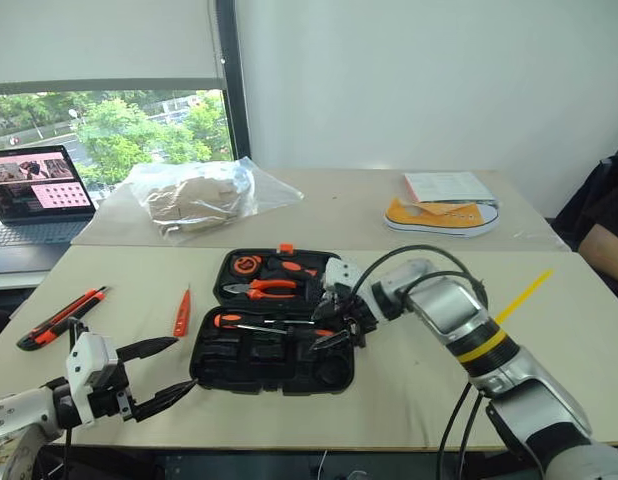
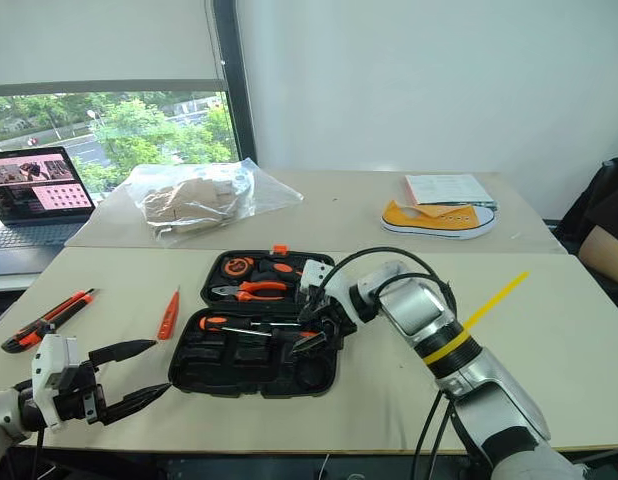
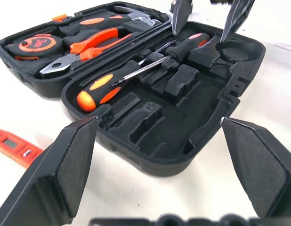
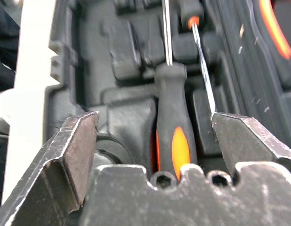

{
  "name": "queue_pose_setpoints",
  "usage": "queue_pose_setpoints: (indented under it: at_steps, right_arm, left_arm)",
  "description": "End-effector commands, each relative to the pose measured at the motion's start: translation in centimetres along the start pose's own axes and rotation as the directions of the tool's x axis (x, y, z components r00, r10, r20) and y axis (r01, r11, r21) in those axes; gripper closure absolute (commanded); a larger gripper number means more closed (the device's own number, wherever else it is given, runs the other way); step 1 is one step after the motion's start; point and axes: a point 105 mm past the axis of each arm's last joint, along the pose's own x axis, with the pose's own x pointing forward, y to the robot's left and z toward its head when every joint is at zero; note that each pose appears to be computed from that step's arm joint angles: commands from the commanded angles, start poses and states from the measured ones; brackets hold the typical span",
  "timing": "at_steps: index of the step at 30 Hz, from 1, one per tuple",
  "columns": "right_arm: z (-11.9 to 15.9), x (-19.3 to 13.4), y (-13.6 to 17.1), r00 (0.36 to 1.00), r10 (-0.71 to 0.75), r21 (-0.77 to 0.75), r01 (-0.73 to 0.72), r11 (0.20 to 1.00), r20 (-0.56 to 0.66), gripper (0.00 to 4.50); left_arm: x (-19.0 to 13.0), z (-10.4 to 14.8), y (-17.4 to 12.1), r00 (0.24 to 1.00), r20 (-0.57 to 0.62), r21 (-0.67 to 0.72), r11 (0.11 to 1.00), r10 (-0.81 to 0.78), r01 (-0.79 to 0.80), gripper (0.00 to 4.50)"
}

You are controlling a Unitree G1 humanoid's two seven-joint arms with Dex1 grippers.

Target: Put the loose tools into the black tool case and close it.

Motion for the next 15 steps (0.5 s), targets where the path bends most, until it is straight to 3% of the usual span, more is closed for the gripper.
queue_pose_setpoints:
  at_steps: [1, 3, 12, 13, 15]
  right_arm:
    - [2.2, -0.4, 0.2, 0.993, -0.013, -0.049, 0.019, 0.999, 0.12, 0.53]
    - [1.4, 0.3, 0.2, 0.994, -0.02, -0.062, 0.027, 0.998, 0.106, 1.03]
    - [-0.8, 3.5, -1.0, 0.995, -0.093, -0.069, 0.096, 0.993, 0.038, 4.19]
    - [-0.9, 3.7, -1.2, 0.994, -0.1, -0.067, 0.102, 0.993, 0.034, 4.42]
    - [-1.1, 4.0, -1.5, 0.994, -0.108, -0.062, 0.109, 0.992, 0.024, 4.42]
  left_arm:
    - [0.0, 0.6, 0.3, 0.999, 0.029, 0.021, 1.0, 0.016, -0.016, 0.0]
    - [0.1, 0.6, 0.4, 0.999, 0.031, 0.02, 1.0, 0.013, -0.014, 0.0]
    - [0.3, 0.7, 0.4, 1.0, 0.03, 0.022, 1.0, -0.004, 0.004, 0.0]
    - [0.3, 0.7, 0.3, 1.0, 0.028, 0.022, 1.0, -0.006, 0.005, 0.0]
    - [0.3, 0.7, 0.2, 1.0, 0.025, 0.022, 1.0, -0.007, 0.007, 0.0]
